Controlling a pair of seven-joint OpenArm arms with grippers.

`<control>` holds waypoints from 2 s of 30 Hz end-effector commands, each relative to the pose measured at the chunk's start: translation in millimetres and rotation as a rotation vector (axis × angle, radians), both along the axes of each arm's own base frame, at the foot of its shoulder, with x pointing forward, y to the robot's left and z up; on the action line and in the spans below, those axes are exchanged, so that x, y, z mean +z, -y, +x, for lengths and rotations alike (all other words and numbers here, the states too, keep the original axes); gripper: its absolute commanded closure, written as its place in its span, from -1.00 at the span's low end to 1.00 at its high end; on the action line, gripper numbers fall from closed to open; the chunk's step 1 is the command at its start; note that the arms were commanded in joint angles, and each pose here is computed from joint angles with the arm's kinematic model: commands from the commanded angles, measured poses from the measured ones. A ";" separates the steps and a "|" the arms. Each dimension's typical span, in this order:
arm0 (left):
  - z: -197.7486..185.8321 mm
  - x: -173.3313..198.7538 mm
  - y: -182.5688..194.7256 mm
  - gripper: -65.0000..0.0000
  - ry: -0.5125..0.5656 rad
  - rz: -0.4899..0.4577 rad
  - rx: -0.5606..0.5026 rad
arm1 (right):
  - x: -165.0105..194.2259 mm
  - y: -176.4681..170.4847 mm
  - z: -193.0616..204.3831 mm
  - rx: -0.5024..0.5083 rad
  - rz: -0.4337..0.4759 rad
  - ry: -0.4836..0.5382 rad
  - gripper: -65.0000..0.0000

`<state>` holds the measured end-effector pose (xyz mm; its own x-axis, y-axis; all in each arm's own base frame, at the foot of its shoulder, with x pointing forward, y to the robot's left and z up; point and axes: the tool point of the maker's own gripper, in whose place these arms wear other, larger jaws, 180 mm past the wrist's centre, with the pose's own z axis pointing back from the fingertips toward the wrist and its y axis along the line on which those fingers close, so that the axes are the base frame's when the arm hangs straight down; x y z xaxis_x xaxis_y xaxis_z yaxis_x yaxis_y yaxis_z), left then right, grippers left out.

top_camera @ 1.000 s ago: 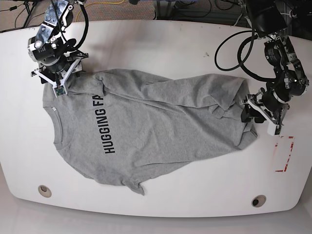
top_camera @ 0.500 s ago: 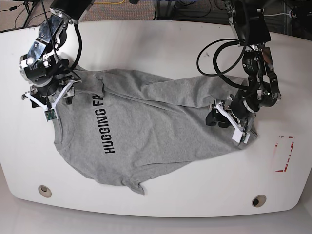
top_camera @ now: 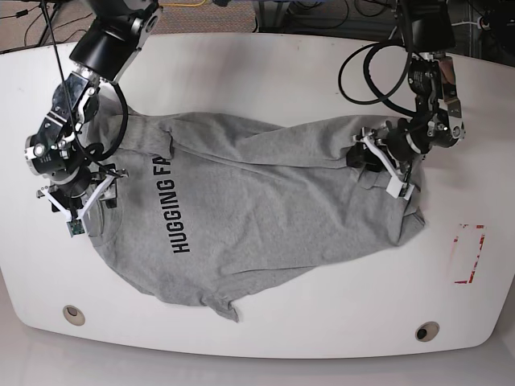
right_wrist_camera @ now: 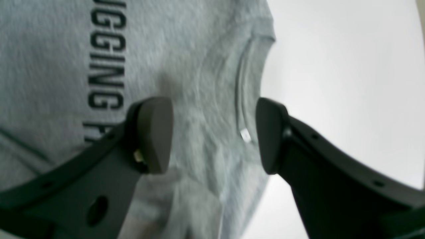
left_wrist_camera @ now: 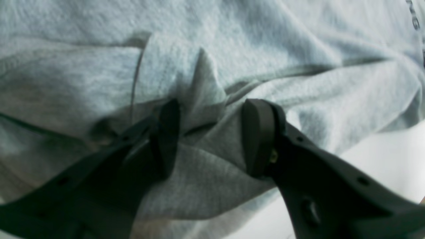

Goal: Layout the t-shirt on the table in an organized manner, then fold the t-shirt properly
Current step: 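Grasp the shirt's collar and shoulder edges with both grippers, then drag the shirt with both grippers to rotate and straighten it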

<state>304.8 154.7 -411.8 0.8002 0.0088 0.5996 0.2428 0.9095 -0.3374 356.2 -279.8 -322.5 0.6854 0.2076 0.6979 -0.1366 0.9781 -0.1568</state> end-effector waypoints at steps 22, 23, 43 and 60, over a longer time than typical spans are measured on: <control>-74.3 -26.6 -102.0 0.10 -0.160 0.262 -0.015 | -17.8 -16.5 32.1 0.009 0.148 0.033 -0.17; -76.7 -26.8 -103.7 0.10 -0.164 0.268 -0.022 | -15.8 -18.7 35.2 0.011 0.154 0.040 -0.17; -81.1 47.9 -99.0 0.10 0.063 0.391 -0.205 | -24.1 -68.9 67.4 0.120 0.235 0.052 -0.17; -56.1 87.4 -122.8 0.10 0.177 0.456 -0.129 | -90.1 -81.8 6.7 0.112 0.275 -0.082 -0.17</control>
<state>239.3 274.5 -338.7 0.6981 -0.3664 0.6152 0.3782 0.9182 0.1177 362.9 -194.4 -417.4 0.7447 0.1052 0.6591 -0.2499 0.9596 0.1292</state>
